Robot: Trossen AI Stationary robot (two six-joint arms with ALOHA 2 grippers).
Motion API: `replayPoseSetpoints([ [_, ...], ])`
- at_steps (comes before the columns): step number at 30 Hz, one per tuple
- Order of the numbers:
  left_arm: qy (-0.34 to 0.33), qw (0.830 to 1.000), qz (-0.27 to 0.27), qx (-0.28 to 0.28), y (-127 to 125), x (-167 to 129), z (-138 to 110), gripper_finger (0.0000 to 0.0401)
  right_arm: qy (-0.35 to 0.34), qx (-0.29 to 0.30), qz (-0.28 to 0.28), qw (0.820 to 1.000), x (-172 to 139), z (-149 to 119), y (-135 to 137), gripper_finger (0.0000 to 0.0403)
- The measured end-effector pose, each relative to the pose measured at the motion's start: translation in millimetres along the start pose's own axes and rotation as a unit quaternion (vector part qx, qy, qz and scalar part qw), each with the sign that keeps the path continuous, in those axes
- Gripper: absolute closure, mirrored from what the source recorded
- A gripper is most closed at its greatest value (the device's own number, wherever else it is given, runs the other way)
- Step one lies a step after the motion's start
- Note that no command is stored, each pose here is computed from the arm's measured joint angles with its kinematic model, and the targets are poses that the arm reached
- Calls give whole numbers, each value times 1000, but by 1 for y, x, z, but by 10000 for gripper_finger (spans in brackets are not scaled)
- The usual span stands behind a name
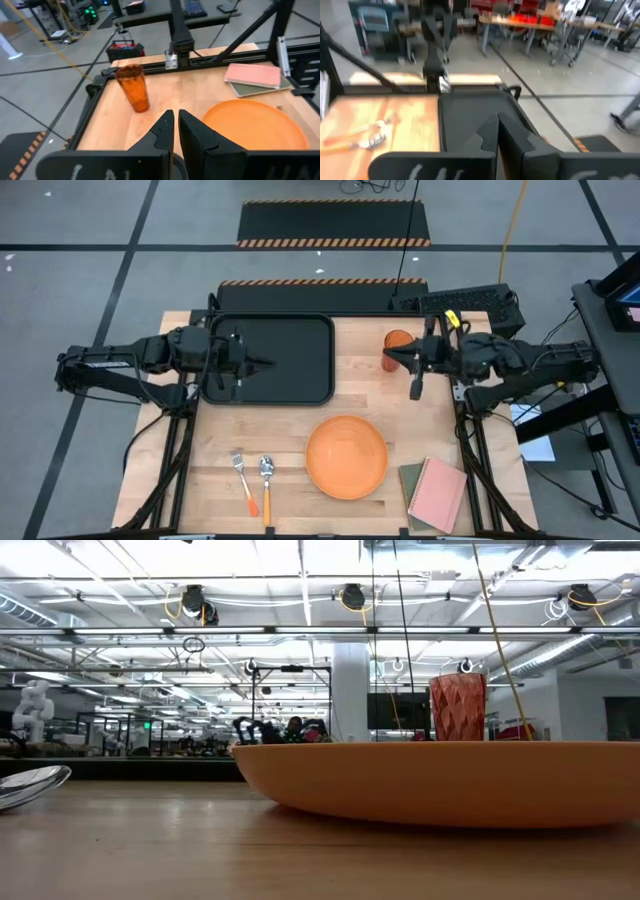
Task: Pick and place plate/cup/fork/spoon on tray
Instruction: Put the orange cup on the black serving tray
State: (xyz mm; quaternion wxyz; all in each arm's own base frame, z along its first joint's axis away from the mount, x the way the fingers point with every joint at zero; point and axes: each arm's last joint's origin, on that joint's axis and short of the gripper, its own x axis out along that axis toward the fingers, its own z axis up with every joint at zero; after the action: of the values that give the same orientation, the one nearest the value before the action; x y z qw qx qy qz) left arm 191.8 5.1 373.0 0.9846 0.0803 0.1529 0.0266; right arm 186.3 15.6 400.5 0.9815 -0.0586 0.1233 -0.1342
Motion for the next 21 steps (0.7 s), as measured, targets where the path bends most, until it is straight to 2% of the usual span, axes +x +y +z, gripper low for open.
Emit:
replayPoseSetpoints([
  [3, 0, 1000, 2, 9, 0, 0, 0, 370, 32, -5, -5, 999, 8, 10, 0, 403],
  [7, 1, 1000, 2, 12, 0, 0, 0, 370, 78, 0, -13, 997, 20, 3, 2, 403],
  [14, 15, 1000, -1, 13, -1, 4, -3, 370, 160, 29, -32, 986, 45, -28, 8, 403],
  [21, 24, 1000, -2, 13, -1, 8, -5, 370, 207, 14, -76, 975, 59, -70, 14, 403],
])
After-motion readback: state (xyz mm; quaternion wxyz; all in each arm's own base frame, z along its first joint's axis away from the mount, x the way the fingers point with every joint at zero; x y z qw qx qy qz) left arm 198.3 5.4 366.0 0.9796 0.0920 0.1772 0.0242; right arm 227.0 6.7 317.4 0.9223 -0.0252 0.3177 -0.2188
